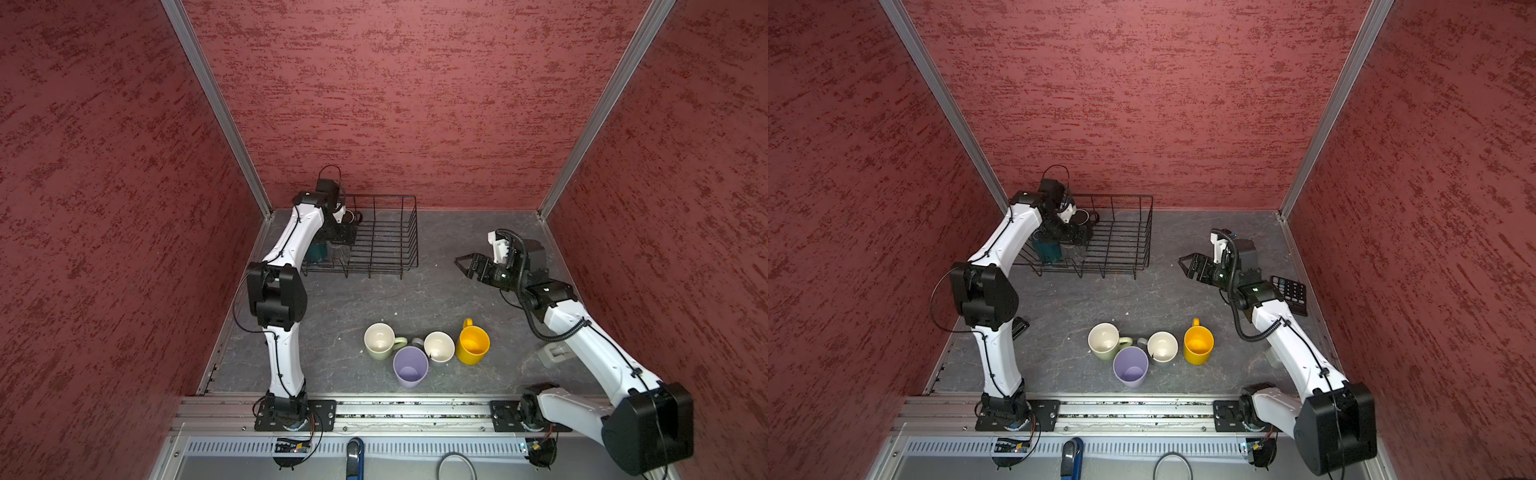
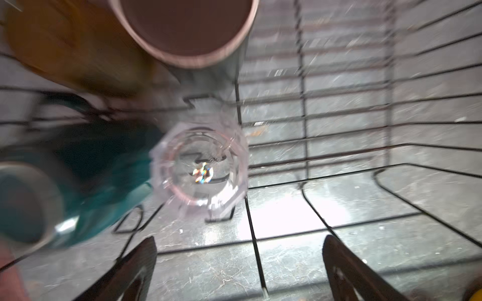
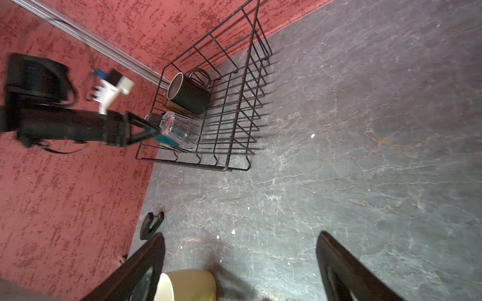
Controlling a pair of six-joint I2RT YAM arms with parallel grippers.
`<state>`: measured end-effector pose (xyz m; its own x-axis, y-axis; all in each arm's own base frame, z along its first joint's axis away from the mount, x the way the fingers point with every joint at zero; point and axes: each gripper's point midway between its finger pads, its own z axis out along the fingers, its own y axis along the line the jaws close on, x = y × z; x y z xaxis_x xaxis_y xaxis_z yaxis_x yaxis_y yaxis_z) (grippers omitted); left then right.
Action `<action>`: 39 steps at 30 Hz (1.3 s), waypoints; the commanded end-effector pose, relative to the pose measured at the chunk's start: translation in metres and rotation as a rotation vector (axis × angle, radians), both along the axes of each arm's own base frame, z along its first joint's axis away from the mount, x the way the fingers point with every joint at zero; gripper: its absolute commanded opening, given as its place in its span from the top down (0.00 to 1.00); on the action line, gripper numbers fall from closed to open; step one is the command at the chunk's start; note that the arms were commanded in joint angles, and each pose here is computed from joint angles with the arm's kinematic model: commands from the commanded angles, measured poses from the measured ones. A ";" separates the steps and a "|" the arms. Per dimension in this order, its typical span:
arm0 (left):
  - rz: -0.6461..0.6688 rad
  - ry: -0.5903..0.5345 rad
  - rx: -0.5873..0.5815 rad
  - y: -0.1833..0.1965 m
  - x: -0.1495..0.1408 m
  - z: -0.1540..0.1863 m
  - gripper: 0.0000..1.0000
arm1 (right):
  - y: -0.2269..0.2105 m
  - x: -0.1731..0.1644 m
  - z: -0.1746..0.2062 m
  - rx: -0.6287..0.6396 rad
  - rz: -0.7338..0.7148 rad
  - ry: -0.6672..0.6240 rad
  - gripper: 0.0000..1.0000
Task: Load cups into a dish rack
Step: Place the cup upside down at the dish rack, then pick up the cup from the center of the table.
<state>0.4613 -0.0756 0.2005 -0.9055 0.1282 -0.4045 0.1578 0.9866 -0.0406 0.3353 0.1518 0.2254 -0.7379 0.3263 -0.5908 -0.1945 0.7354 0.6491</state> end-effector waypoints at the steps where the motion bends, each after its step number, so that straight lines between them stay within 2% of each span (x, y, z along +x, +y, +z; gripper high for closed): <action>1: 0.027 -0.245 -0.023 0.002 -0.002 0.082 0.00 | -0.006 0.002 0.003 -0.081 -0.008 -0.011 0.11; 3: 0.016 -0.366 -0.072 -0.003 -0.007 0.114 0.00 | -0.002 0.001 0.003 -0.107 0.006 -0.011 0.13; 6: 0.031 -0.627 -0.160 -0.005 -0.016 0.168 0.00 | 0.011 -0.003 0.005 -0.156 0.038 -0.018 0.15; 9: 0.032 -0.841 -0.235 -0.002 -0.040 0.195 0.00 | 0.031 -0.011 0.008 -0.213 0.086 -0.028 0.18; 11: -0.009 -0.926 -0.310 -0.003 -0.058 0.203 0.00 | 0.048 -0.020 0.011 -0.249 0.126 -0.032 0.19; 13: -0.006 -0.935 -0.326 0.003 -0.069 0.203 0.00 | 0.065 -0.031 0.012 -0.264 0.170 -0.025 0.20; 16: 0.126 -0.920 -0.289 0.034 -0.073 0.190 0.00 | 0.090 -0.048 0.010 -0.285 0.225 -0.018 0.23; 22: 0.274 -0.936 -0.358 0.079 -0.076 0.153 0.00 | 0.135 -0.081 -0.006 -0.336 0.314 0.017 0.29; 25: 0.265 -0.936 -0.445 0.080 -0.078 0.153 0.00 | 0.152 -0.097 -0.019 -0.368 0.363 0.043 0.31; 28: 0.266 -0.933 -0.453 0.081 -0.078 0.153 0.00 | 0.168 -0.111 -0.029 -0.418 0.407 0.054 0.34; 33: 0.305 -0.929 -0.534 0.093 -0.080 0.152 0.00 | 0.184 -0.122 -0.046 -0.507 0.445 0.076 0.37; 39: 0.268 -0.948 -0.515 0.087 -0.090 0.160 0.00 | 0.202 -0.125 -0.058 -0.555 0.471 0.082 0.41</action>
<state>0.3789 0.0191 0.3484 -0.2016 -0.4186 -0.8855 0.0747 0.8948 -0.4401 0.2054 0.3530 0.1667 -0.7791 -0.3678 -0.5077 -0.5516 0.7871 0.2762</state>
